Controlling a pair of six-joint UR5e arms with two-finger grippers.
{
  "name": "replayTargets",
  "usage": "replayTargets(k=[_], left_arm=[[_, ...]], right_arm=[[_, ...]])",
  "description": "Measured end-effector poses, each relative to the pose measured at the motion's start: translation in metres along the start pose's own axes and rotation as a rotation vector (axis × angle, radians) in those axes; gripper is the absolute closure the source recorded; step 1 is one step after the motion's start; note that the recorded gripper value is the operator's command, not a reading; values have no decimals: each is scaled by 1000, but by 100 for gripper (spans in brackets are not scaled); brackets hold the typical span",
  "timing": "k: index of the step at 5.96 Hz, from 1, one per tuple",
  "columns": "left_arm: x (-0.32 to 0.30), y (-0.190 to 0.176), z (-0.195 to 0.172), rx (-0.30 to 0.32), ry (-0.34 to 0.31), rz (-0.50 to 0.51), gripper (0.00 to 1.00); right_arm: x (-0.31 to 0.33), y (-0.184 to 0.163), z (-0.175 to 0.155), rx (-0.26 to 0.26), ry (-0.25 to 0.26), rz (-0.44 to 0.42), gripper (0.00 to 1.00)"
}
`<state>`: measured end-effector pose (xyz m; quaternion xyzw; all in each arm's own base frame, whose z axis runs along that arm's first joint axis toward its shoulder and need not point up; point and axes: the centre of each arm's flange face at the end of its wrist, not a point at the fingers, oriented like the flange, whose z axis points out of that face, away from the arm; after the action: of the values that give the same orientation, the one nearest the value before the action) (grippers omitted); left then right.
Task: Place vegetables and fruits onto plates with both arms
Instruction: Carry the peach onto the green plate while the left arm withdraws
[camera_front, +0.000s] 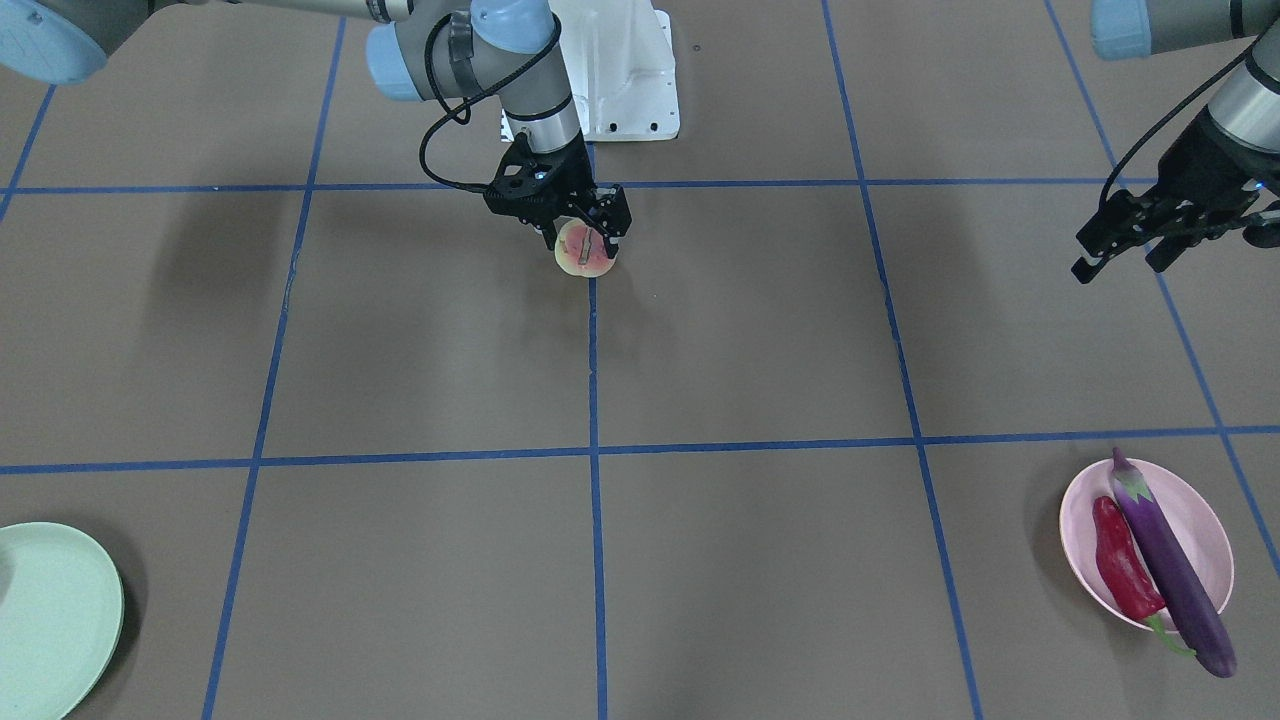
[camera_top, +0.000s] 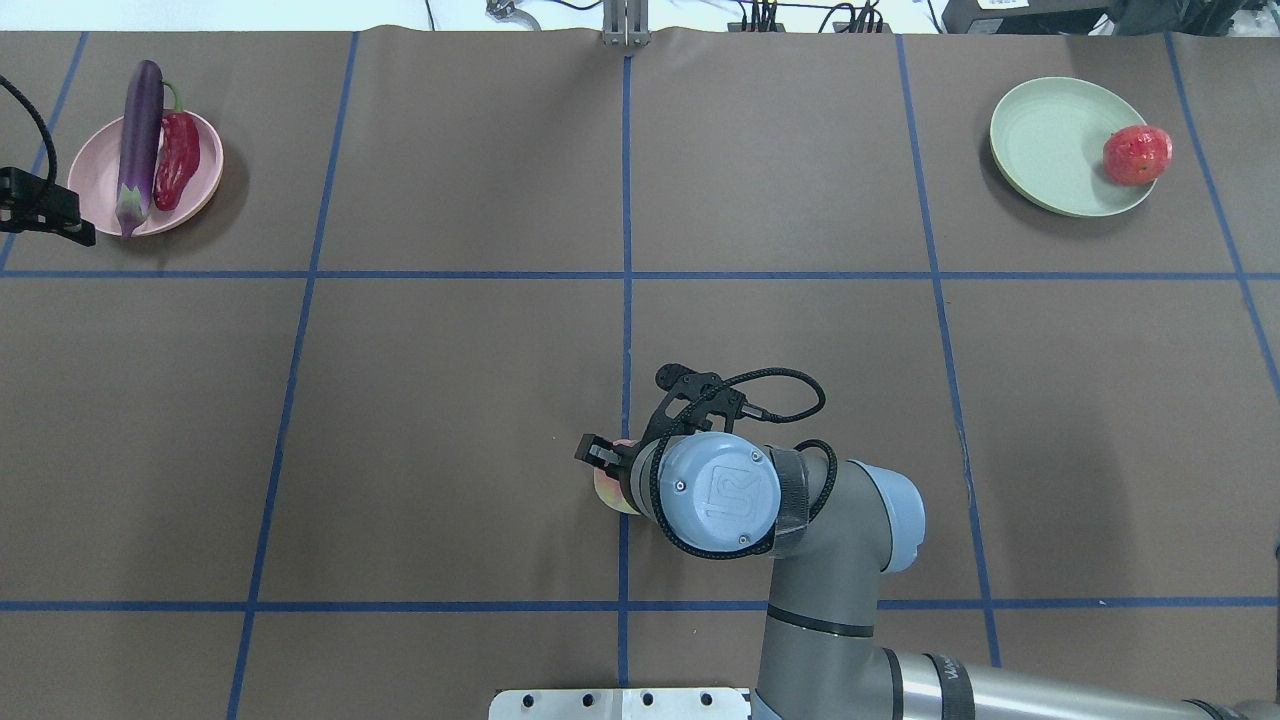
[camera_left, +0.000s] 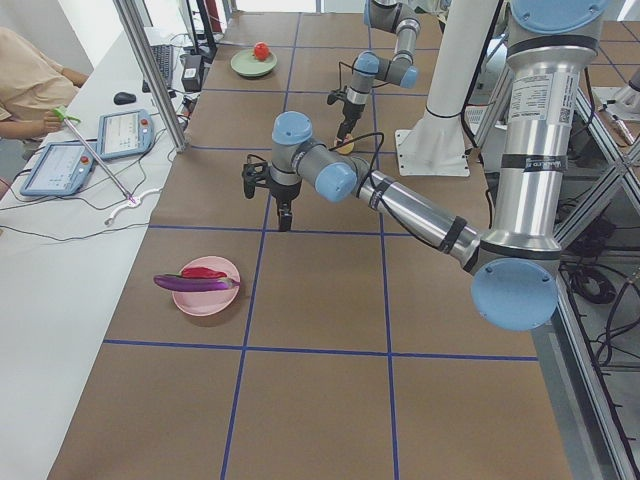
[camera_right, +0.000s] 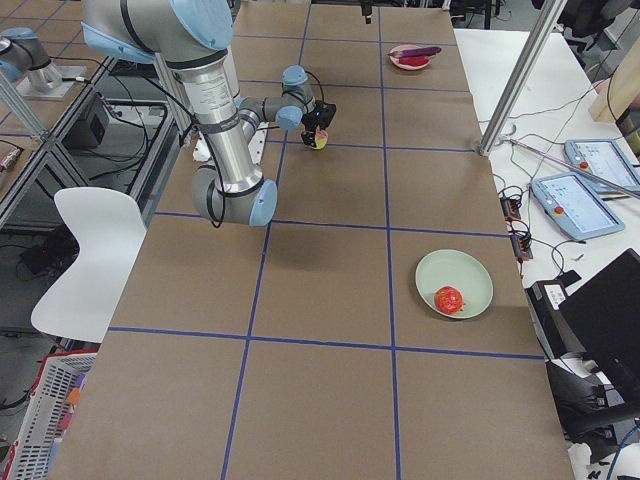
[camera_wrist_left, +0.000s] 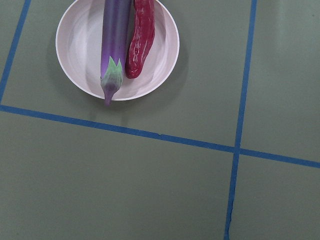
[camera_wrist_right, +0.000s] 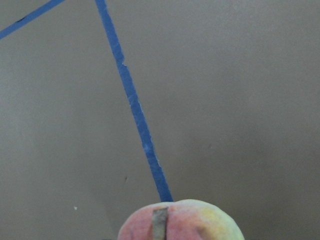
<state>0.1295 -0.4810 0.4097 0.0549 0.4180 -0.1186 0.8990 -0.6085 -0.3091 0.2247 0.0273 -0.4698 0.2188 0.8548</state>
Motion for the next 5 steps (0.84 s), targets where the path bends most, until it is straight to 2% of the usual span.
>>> replayTargets(k=[1,2,3,5], left_arm=[[-2,4,-6,1,-2,-4,0],[-1,6,-10,0,-4,-5,0],[-2,8,-12,-1,-5,7,0],[-18,15,-17,-4,-21,55,0]], right_arm=[[2,-21,-2,14,5,4,100],[3,-76,-13,32,7,-7,100],[20,-166,-28,53,37,-63,100],[94,-349,-47,70,151,-165,100]])
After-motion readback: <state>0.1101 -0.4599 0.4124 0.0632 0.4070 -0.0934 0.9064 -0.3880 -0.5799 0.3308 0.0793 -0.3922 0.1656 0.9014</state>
